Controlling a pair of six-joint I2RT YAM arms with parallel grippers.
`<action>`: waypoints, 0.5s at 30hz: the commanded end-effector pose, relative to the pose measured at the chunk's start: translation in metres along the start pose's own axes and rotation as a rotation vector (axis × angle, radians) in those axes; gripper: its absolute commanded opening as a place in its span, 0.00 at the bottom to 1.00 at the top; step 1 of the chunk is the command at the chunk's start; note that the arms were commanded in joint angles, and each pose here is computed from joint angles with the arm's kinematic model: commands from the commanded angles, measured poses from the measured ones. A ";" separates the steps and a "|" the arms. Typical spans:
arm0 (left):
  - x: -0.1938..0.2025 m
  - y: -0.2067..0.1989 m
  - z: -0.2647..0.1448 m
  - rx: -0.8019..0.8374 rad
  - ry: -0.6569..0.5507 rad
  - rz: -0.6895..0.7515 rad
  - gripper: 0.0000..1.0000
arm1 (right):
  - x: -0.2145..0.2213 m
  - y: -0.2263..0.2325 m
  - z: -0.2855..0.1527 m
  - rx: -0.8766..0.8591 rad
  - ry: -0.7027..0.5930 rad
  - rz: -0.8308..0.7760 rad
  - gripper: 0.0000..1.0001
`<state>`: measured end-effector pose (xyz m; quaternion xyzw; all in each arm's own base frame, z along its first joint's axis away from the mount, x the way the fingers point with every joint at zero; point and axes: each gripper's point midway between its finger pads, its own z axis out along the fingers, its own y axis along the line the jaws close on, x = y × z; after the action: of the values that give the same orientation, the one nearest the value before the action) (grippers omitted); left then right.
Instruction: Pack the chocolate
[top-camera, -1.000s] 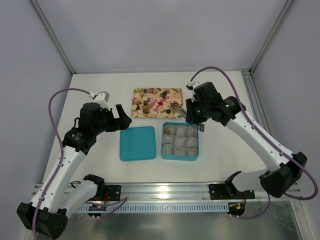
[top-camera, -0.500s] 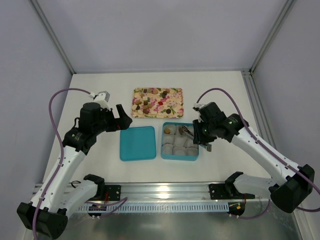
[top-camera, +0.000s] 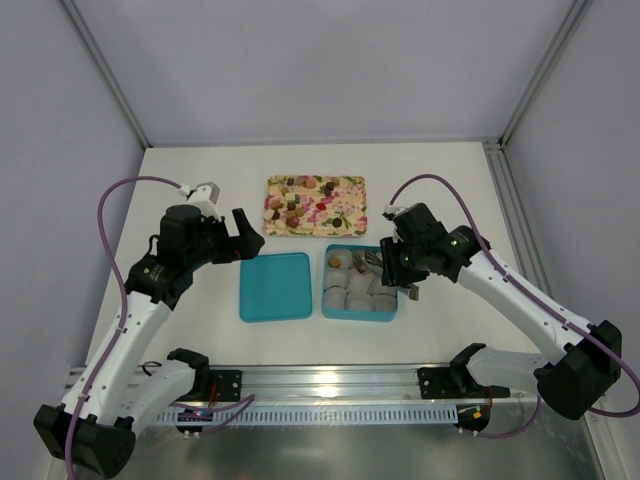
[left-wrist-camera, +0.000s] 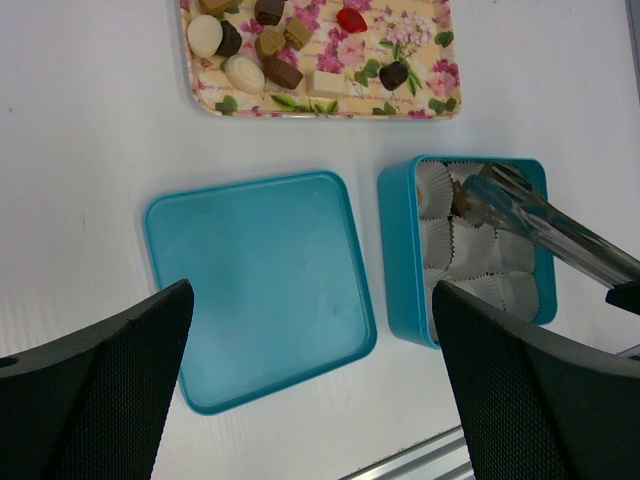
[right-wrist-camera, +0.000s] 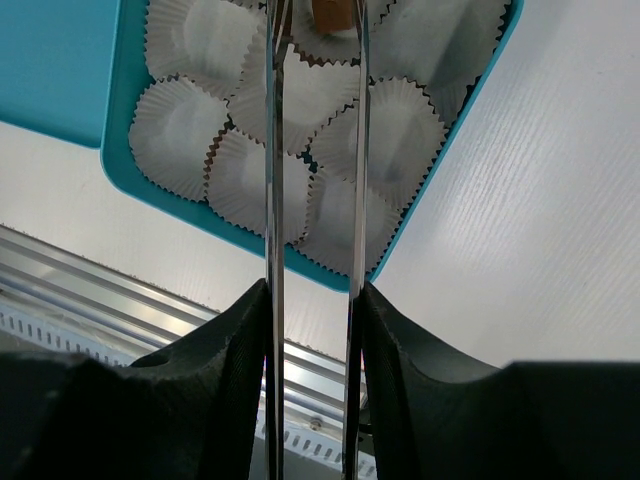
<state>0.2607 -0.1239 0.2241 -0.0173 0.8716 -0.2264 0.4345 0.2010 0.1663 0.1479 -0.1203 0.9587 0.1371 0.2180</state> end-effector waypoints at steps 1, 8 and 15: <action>-0.005 -0.003 0.000 0.019 -0.019 0.003 1.00 | -0.011 0.002 -0.003 -0.001 -0.048 0.004 0.42; -0.005 -0.003 0.000 0.019 -0.020 0.004 1.00 | -0.015 0.003 -0.017 -0.006 -0.057 -0.009 0.43; -0.005 -0.005 0.000 0.024 -0.020 0.006 1.00 | -0.054 0.029 -0.054 -0.099 -0.166 -0.040 0.41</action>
<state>0.2607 -0.1239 0.2241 -0.0173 0.8716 -0.2264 0.4345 0.2076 0.1722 0.1837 -0.1244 0.9498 0.1531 0.2429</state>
